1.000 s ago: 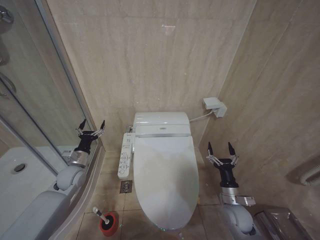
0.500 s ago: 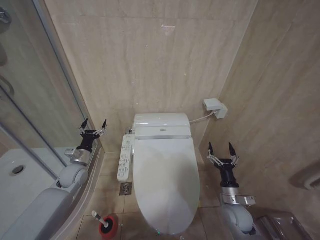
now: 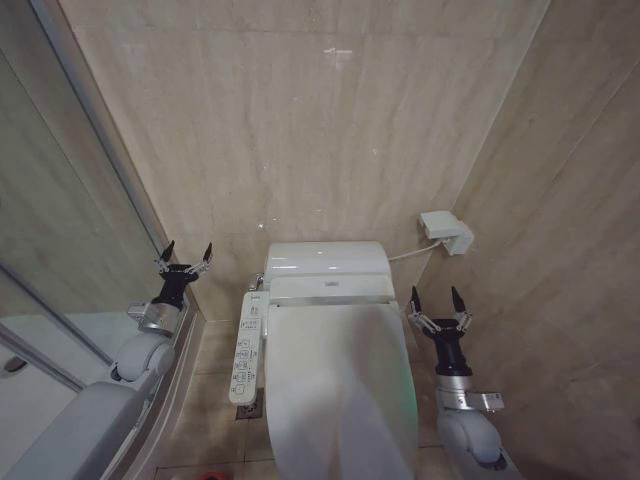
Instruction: Open the toilet lid, clean the toilet bowl with a toilet brush, close the toilet lid, and flush.
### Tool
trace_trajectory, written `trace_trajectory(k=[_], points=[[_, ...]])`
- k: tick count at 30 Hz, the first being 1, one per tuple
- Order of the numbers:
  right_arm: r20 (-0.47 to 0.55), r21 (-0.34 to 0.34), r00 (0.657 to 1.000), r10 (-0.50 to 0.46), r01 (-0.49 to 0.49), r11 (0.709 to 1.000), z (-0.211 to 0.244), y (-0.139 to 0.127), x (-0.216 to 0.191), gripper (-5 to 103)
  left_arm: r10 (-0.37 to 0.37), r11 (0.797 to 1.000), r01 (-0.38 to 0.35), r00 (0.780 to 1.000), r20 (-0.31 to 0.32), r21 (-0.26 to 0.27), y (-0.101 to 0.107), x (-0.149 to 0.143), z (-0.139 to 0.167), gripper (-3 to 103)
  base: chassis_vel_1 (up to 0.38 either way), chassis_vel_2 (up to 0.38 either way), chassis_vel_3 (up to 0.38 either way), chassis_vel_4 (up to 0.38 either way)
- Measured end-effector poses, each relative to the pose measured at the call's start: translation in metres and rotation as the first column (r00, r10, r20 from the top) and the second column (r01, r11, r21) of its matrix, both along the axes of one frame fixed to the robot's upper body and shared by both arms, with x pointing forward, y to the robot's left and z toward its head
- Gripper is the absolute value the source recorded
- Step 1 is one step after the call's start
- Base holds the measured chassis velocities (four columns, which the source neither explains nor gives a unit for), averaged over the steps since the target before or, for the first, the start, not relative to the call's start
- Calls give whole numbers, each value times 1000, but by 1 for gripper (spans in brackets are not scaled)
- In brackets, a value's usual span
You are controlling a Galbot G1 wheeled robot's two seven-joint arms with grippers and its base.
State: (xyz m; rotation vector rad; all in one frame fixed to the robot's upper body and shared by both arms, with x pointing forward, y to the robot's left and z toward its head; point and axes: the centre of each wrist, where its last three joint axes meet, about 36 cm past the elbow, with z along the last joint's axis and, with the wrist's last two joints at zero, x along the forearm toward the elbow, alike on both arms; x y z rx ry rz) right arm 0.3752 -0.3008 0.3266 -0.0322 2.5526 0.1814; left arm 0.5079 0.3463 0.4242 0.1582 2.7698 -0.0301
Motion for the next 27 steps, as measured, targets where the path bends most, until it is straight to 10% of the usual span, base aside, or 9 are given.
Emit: trace_trajectory(k=[15, 16, 22, 23, 27], points=[[-4, 4, 1000, -8, 8, 1000, -3, -1, -8, 100, -224, 971, 223, 975, -3, 83, 30, 38, -46, 102, 4, -10, -6, 5], [-4, 5, 1000, -8, 8, 1000, -4, 0, -8, 100, -261, 961, 261, 965, -3, 87, 34, 41, -51, 84, 0, 0, 0, 0], [-8, 5, 1000, -6, 6, 1000, -7, 4, -11, 100, -414, 901, 412, 910, -12, 136, 48, 55, -69, 84, 0, 0, 0, 0], [-9, 4, 1000, -7, 7, 1000, -8, 3, -13, 100, -412, 901, 410, 911, -17, 145, 51, 59, -72, 57, 0, 0, 0, 0], [-7, 1, 1000, -9, 9, 1000, -8, 2, -14, 100, -338, 924, 342, 940, -50, 172, 56, 64, -79, 57, 0, 0, 0, 0]])
